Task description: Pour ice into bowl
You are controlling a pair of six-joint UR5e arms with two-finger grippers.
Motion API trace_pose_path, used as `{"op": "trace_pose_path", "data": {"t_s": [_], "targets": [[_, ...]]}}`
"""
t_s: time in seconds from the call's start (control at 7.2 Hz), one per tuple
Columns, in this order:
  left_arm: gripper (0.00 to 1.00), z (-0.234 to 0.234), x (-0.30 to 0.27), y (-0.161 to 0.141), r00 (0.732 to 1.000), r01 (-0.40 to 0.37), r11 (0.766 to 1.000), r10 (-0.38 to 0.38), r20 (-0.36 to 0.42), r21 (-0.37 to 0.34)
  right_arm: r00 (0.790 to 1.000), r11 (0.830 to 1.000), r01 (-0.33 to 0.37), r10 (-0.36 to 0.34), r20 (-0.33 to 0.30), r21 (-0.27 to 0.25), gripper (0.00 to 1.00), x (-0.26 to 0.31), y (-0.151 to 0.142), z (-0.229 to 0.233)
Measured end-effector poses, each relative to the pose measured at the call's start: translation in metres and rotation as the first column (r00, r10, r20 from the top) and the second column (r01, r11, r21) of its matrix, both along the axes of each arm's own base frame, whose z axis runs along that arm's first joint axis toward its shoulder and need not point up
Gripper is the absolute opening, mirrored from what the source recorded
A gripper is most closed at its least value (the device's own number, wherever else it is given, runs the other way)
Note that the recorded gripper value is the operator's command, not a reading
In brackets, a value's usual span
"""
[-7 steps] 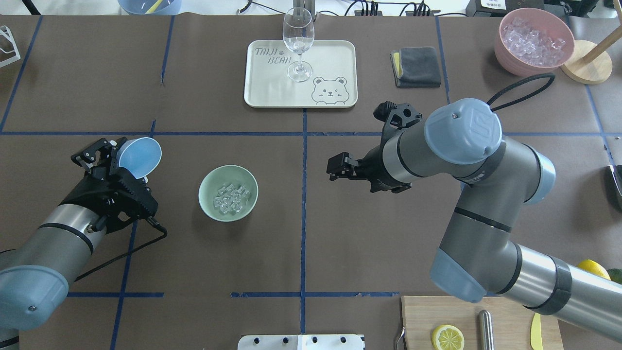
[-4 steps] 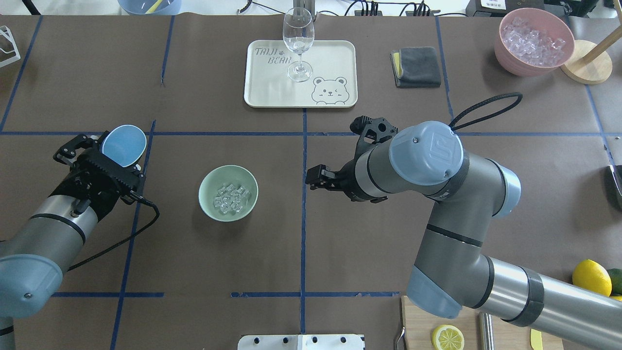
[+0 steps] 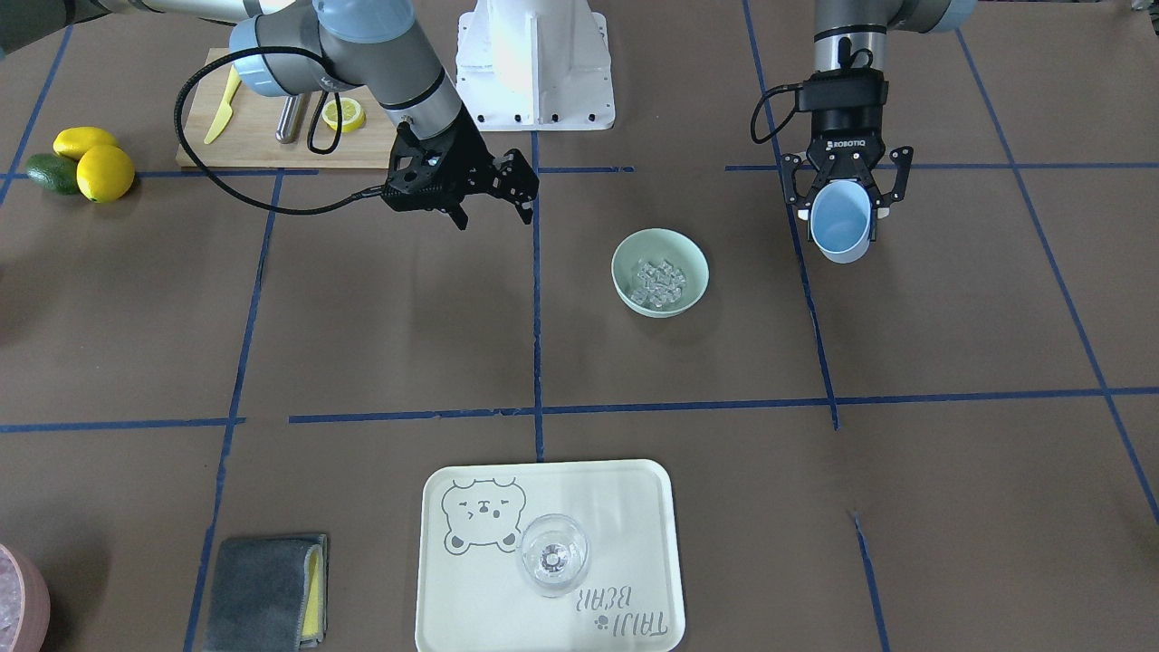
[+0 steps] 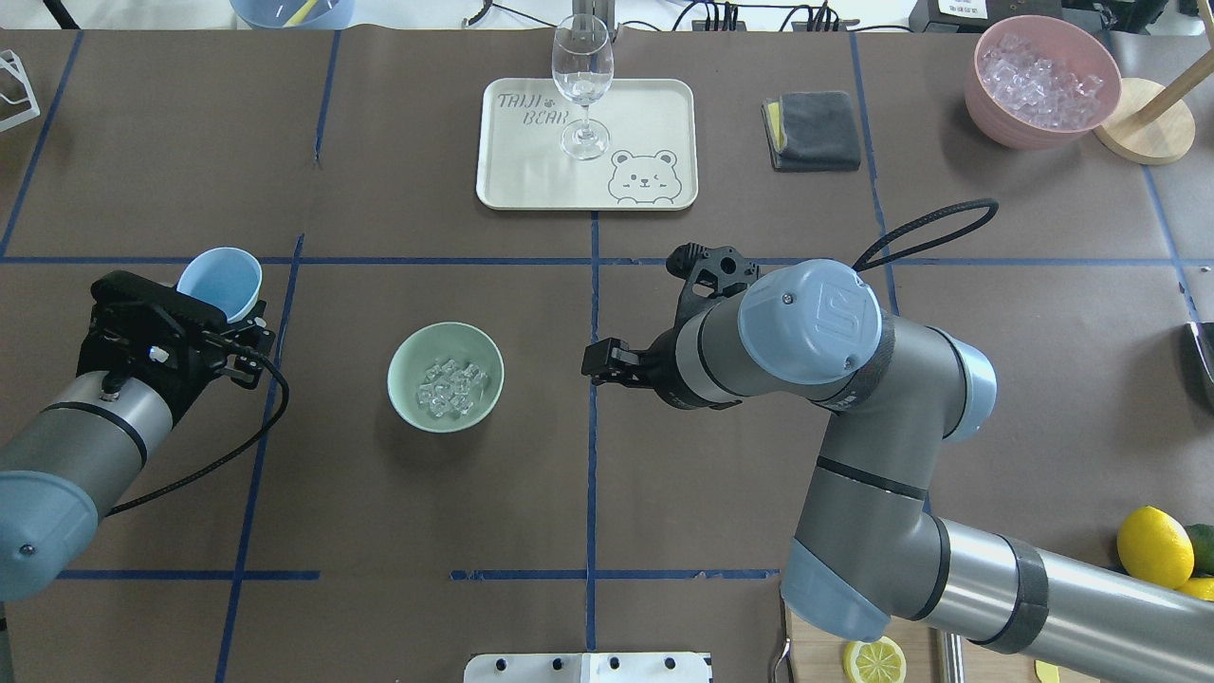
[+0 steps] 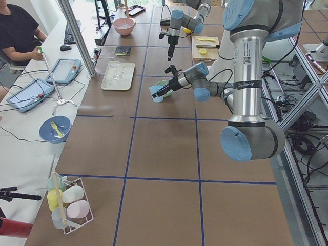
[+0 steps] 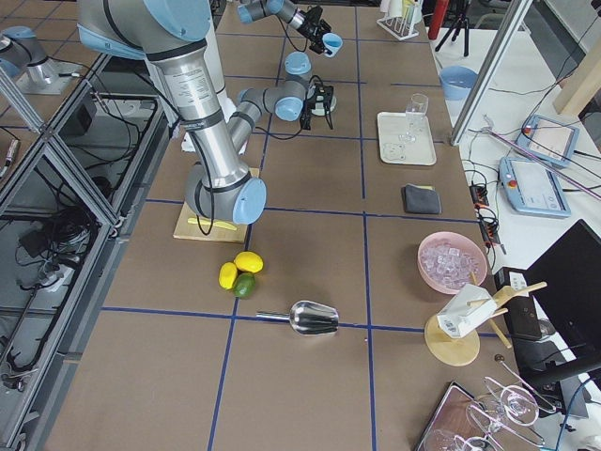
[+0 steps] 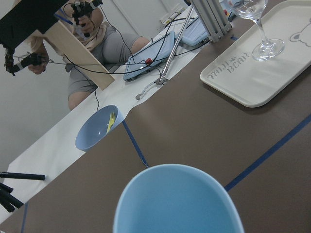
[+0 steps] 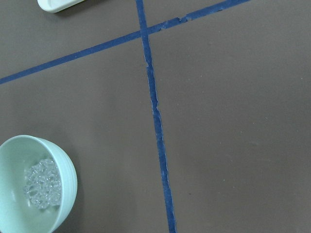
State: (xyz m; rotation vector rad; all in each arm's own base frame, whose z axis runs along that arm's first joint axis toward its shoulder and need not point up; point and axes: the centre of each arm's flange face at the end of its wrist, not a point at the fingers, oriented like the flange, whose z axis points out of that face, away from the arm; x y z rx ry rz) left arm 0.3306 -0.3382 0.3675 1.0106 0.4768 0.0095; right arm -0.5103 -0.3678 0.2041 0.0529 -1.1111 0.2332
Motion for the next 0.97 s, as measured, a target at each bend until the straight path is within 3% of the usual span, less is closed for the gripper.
{"op": "trace_pose_path", "data": {"t_s": [0.28,0.56,0.69,0.97], "targets": [[0.00,0.026,-0.015,-0.024,0.997,0.082,0.995,-0.083,-0.005,-0.055,1.000,1.000,-0.023,0.023,-0.003,0.001,1.00,-0.023,0.001,-0.012],[0.00,0.044,-0.027,-0.043,0.991,0.136,0.988,-0.135,0.013,-0.072,0.999,0.999,-0.035,0.035,-0.019,-0.014,1.00,-0.074,-0.016,-0.041],[0.00,0.052,-0.033,-0.048,0.987,0.158,0.984,-0.160,-0.015,-0.085,0.999,0.999,-0.041,0.041,-0.034,-0.016,1.00,-0.097,-0.025,-0.055],[0.00,0.092,-0.047,-0.043,0.965,0.169,0.975,-0.193,-0.177,-0.143,0.997,0.999,-0.047,0.046,-0.066,-0.022,1.00,-0.137,-0.040,-0.076]]}}
